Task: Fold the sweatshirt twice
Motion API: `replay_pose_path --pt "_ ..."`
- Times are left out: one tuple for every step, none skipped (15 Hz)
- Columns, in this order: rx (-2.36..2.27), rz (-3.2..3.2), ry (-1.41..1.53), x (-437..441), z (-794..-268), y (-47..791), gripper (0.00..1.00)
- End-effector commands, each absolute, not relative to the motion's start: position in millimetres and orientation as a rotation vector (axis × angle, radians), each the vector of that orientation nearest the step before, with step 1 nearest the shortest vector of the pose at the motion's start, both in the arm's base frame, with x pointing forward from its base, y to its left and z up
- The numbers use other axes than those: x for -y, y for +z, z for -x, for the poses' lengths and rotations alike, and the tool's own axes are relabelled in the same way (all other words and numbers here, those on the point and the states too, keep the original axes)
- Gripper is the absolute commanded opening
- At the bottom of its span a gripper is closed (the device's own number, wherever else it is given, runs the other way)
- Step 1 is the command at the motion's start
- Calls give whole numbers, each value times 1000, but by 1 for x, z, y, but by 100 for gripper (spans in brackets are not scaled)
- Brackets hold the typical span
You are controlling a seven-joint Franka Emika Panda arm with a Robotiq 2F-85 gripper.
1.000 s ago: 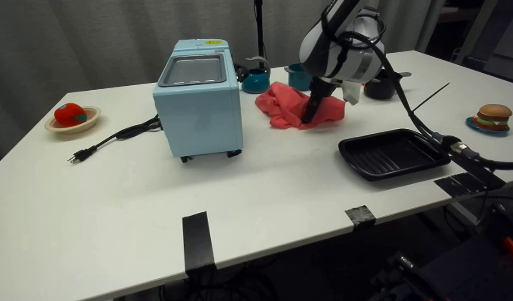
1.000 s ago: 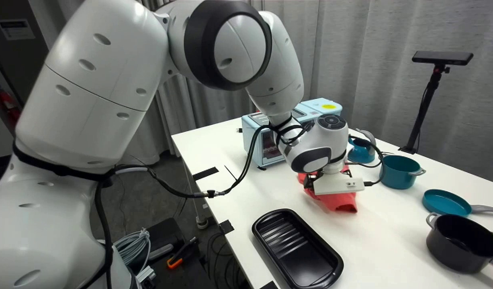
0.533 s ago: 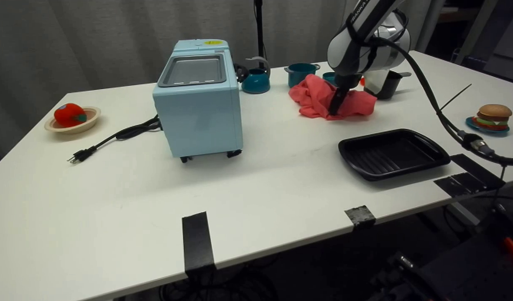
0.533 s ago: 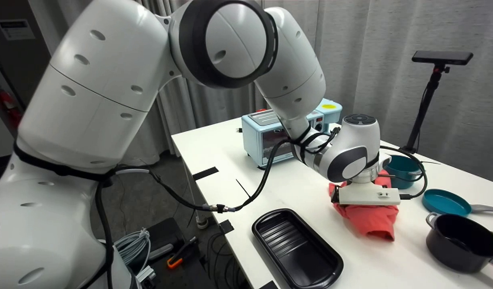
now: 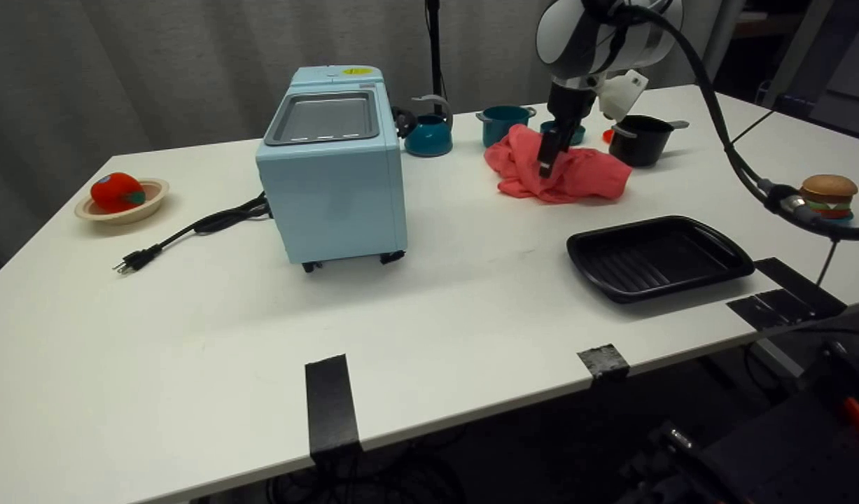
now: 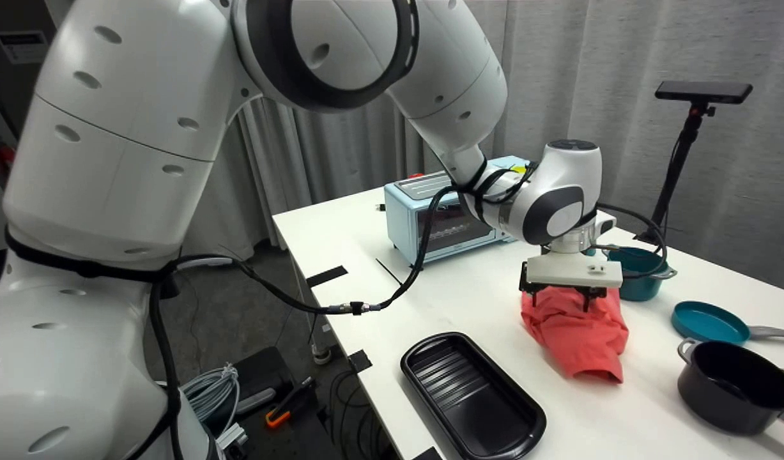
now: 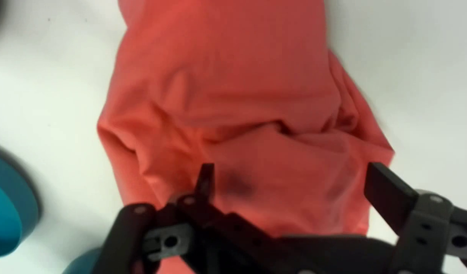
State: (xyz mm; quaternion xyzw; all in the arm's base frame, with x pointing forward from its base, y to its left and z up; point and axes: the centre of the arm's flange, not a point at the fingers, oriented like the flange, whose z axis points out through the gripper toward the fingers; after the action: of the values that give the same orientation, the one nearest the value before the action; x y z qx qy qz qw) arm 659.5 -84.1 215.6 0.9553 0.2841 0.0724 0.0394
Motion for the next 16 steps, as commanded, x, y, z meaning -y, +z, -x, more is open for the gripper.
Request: replay_pose_path --pt "-858 -2919 263 74 -650 275 100" --pt "-861 -2901 291 72 -648 287 100" --pt "-863 -2893 310 73 -647 298 100" --pt "-864 -2887 328 73 -644 308 100" --pt "-860 -2881 341 74 -642 316 100" --pt "-856 -2874 350 74 -639 323 100" --pt "-854 -2870 356 75 -635 329 100" --pt "-853 -2867 365 76 -631 334 100" --pt "-850 -2868 366 78 -628 337 100" --pt "-844 -2874 368 80 -624 341 100" --pt "-837 -2881 367 83 -620 344 100" --pt "-828 -2894 354 86 -616 345 100" --pt "-816 -2905 330 90 -613 345 100" --pt "-836 -2883 367 82 -632 334 100" --pt "-829 -2890 353 85 -628 335 100" --pt "-824 -2892 349 87 -626 336 100"
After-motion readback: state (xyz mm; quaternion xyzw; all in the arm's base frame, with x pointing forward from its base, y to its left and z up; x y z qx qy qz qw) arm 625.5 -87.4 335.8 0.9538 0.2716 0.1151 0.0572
